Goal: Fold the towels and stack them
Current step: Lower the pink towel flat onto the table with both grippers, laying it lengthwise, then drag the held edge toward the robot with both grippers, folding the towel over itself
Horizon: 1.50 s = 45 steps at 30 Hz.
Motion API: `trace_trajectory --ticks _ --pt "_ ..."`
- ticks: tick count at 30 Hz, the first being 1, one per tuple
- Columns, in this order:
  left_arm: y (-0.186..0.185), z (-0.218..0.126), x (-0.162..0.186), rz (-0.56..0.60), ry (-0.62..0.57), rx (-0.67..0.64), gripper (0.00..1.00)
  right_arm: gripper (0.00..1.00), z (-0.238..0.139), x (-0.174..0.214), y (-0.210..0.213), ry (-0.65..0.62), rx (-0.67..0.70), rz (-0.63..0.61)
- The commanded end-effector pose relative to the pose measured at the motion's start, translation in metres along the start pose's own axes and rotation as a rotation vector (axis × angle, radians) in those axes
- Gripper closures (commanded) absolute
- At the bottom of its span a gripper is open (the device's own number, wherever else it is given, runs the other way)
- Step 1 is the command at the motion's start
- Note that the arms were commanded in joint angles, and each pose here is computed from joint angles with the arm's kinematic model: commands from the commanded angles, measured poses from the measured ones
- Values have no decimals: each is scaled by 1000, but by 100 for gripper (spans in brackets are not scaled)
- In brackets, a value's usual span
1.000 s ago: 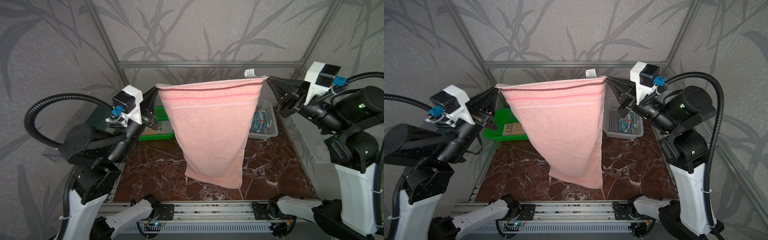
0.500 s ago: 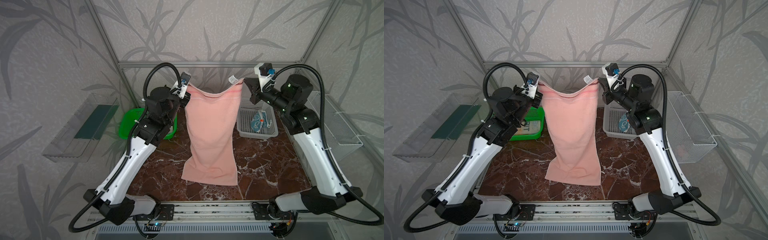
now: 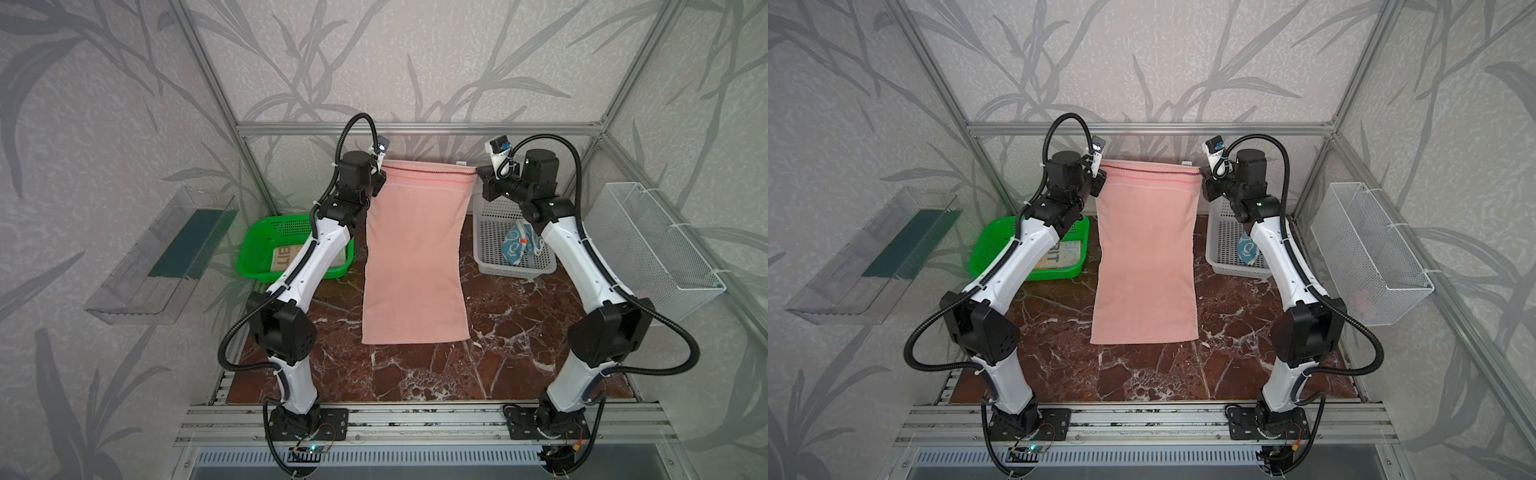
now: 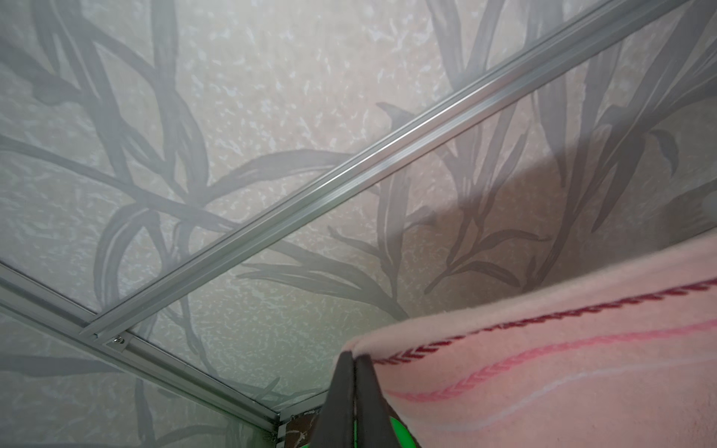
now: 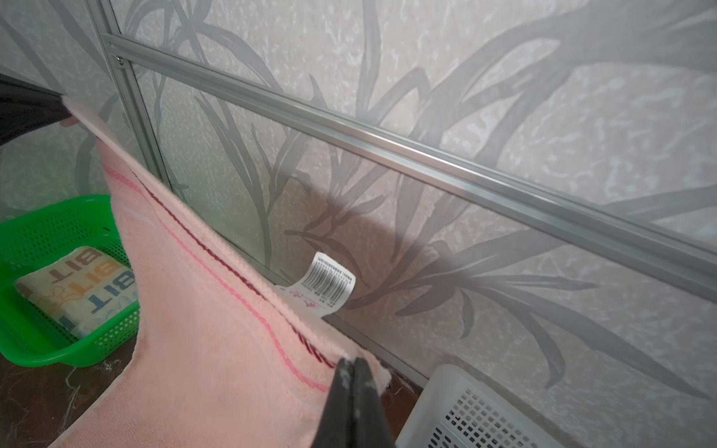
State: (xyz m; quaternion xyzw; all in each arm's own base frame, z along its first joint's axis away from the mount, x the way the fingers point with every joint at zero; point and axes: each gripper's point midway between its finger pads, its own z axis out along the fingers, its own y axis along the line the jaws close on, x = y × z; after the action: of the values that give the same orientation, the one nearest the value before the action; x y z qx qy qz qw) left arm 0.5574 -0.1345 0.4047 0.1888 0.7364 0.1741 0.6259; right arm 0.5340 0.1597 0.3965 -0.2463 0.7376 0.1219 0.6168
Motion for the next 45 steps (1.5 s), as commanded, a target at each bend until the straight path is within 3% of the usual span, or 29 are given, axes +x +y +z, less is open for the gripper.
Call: trace_trajectory --ticks 1,10,18,34,45 --pt "12 12 10 21 46 -61 100 100 12 -5 -9 -39 9 -5" --pt "-14 59 61 71 181 -43 100 100 53 38 -11 15 -16 24" --pt "-28 82 83 99 256 -31 100 100 72 63 -12 63 -35 39" --pt "-44 49 131 61 379 32 100 100 49 125 14 207 -101 42" --pt "-40 9 127 24 393 38 100 100 23 129 25 207 -111 53"
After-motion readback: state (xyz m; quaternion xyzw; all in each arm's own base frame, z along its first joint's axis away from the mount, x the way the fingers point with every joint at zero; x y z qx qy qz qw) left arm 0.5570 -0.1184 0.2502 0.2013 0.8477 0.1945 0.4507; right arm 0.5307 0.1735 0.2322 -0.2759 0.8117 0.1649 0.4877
